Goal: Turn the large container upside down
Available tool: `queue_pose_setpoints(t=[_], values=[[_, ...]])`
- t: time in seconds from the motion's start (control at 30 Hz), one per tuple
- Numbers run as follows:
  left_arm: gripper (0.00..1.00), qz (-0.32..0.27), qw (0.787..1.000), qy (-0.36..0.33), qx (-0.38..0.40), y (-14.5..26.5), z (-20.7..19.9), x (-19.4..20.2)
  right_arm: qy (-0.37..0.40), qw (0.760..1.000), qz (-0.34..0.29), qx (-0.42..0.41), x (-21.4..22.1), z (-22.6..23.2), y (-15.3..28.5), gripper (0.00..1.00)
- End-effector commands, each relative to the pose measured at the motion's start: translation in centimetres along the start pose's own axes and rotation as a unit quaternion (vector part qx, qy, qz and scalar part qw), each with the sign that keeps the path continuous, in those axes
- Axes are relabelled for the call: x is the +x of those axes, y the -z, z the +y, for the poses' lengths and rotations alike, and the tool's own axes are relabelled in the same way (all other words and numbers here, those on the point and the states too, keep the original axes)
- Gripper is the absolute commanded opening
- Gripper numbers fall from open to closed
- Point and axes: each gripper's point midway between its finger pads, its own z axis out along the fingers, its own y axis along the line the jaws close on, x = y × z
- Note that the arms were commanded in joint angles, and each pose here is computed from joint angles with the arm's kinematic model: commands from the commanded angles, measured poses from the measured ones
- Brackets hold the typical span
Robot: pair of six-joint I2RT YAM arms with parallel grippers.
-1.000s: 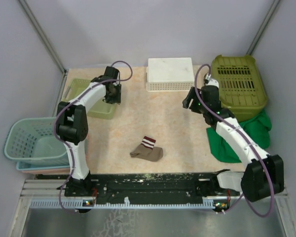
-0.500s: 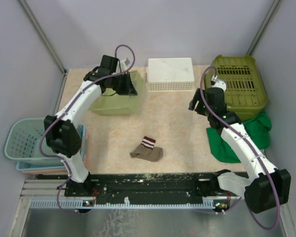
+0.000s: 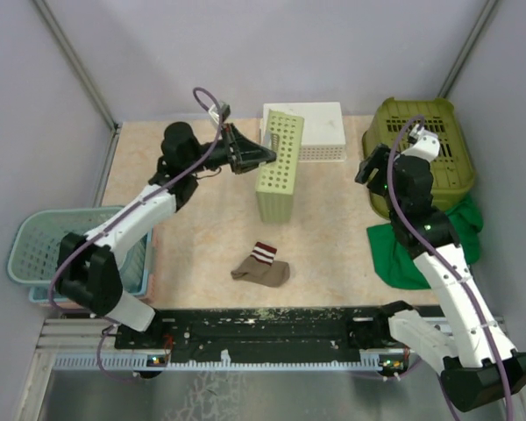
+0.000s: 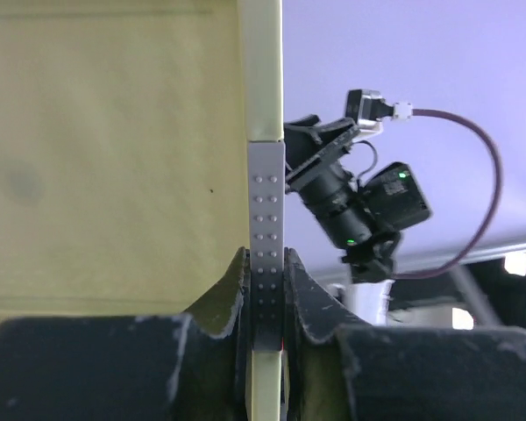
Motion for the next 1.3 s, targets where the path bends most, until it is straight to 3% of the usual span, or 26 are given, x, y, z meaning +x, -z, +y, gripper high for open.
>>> queue_pose_setpoints(t=[0.0, 0.17, 0.33, 0.6, 0.8, 0.97, 1.2, 1.27], values=[[0.00, 0.040, 0.982, 0.040, 0.180, -0.5, -6.3, 2.4, -0.003, 0.999, -0.051, 0.012, -3.5, -0.4, 1.5, 0.71], [0.00, 0.048, 0.965, 0.083, 0.245, -2.2, -6.3, 3.6, -0.001, 0.998, -0.056, 0.018, -3.7, -0.8, 2.0, 0.71], [0.00, 0.033, 0.946, 0.138, 0.292, -3.2, -2.9, 3.4, 0.001, 0.999, -0.050, 0.017, -3.4, -0.8, 2.1, 0.71], [0.02, 0.043, 0.957, 0.145, 0.248, -4.6, 3.0, 4.1, 0.004, 0.999, -0.048, 0.019, -3.2, -1.1, 2.2, 0.72], [0.52, 0.030, 0.973, 0.140, 0.178, -3.7, 7.7, 4.0, 0.002, 0.999, -0.042, 0.011, -2.5, -0.8, 1.9, 0.72], [0.79, 0.028, 0.990, 0.114, 0.084, -2.1, 12.0, 3.8, 0.001, 1.000, -0.030, 0.006, -1.6, -0.7, 1.4, 0.72], [0.99, 0.043, 0.991, 0.057, -0.112, -0.5, 18.8, 4.0, 0.001, 1.000, -0.021, 0.001, -0.7, -0.5, 0.8, 0.72], [0.99, 0.050, 0.983, 0.030, -0.172, 0.1, 20.5, 4.0, 0.001, 1.000, -0.018, -0.001, -0.5, -0.4, 0.6, 0.72]])
